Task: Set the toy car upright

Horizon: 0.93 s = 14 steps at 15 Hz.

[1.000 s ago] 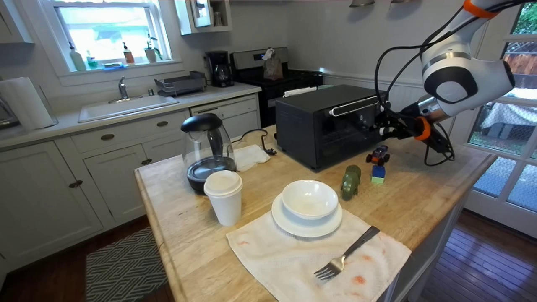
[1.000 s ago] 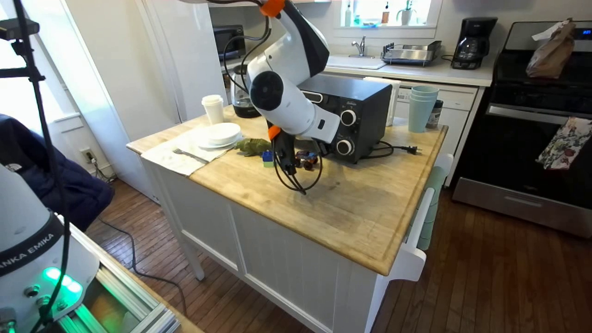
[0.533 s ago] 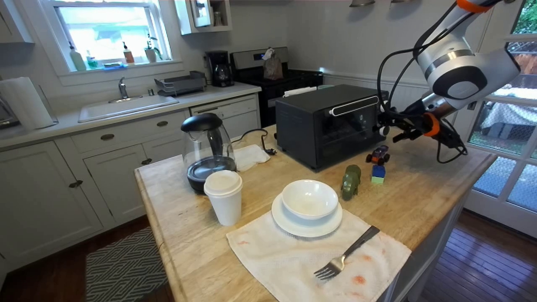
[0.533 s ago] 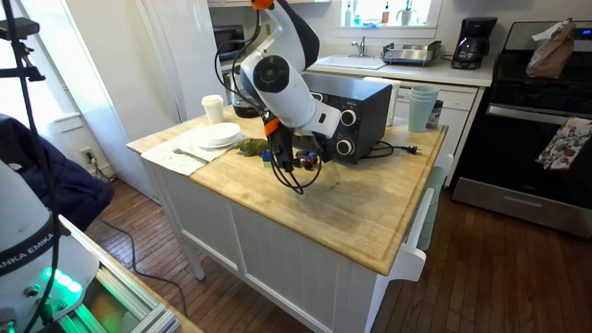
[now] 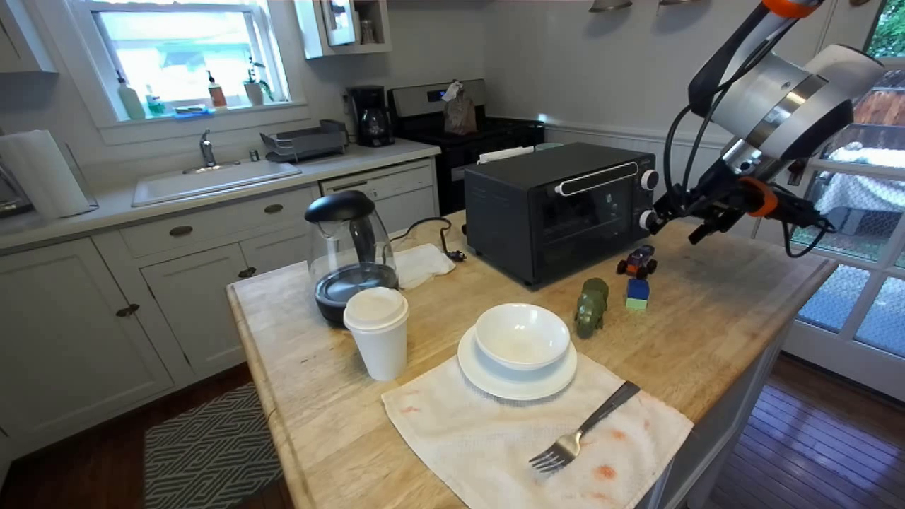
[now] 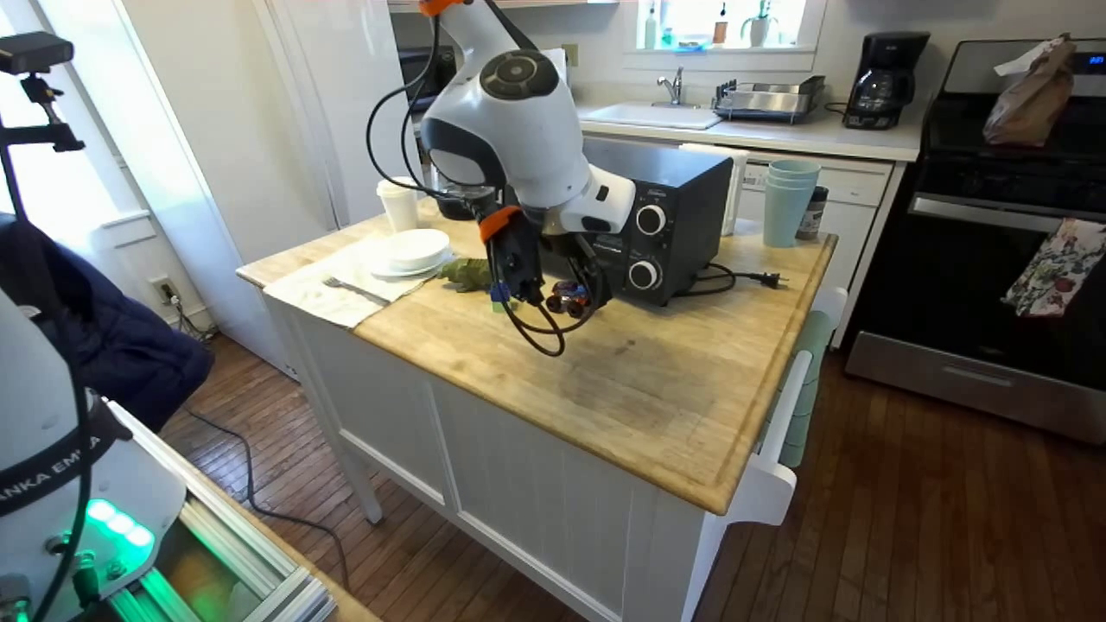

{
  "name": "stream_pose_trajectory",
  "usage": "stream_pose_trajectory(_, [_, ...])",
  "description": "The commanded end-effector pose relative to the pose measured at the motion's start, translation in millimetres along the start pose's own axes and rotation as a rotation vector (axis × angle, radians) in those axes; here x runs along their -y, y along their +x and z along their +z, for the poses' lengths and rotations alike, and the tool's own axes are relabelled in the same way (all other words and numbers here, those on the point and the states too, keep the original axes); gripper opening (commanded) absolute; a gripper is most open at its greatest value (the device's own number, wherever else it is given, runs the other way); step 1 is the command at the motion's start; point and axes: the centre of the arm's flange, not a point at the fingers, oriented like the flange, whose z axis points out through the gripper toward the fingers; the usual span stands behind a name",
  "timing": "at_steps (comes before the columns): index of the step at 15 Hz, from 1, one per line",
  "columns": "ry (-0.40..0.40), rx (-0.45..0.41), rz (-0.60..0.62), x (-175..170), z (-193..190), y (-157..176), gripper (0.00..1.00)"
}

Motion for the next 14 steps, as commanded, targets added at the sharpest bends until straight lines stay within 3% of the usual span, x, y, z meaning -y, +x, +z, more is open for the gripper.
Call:
stream_pose_trajectory(1, [-0.05,0.082,-0.052,9.5,-35.8,8.6,1.0])
stream_pose_trajectory(14, [-0.104,0.15,-0.139,24.1,-83.2,17.4,1.0])
